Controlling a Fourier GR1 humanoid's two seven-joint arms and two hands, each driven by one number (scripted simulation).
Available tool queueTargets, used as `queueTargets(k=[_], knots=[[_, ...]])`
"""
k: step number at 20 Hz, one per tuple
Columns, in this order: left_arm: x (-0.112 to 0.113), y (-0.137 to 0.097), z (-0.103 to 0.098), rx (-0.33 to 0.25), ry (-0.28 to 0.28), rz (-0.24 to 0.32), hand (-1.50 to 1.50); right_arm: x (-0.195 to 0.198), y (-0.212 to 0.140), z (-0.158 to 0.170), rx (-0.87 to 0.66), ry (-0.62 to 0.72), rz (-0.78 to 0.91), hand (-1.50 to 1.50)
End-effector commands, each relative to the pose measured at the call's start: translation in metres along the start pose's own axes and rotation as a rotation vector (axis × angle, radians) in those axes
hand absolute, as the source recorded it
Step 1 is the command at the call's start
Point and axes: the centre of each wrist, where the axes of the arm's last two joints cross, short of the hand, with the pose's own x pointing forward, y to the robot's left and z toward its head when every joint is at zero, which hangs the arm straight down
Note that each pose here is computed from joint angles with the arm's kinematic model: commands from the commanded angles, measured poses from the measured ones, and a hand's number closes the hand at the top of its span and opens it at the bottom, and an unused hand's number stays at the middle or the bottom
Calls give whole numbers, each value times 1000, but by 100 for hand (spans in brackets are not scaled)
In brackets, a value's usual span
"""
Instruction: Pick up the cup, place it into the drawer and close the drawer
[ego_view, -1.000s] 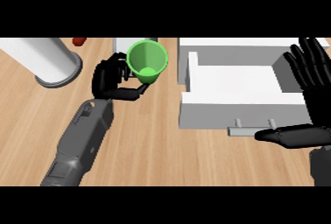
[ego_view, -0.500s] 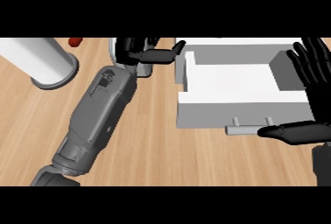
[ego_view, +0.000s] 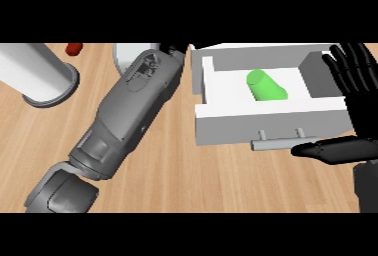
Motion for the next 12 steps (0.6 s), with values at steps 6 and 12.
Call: queueTargets(k=[6, 12], knots=[[-19, -8, 1, -62, 189, -139, 150, 2, 6, -10, 41, -44, -12, -150], [-50, -4, 23, -145, 274, -189, 150, 3, 22, -24, 85, -59, -33, -150]])
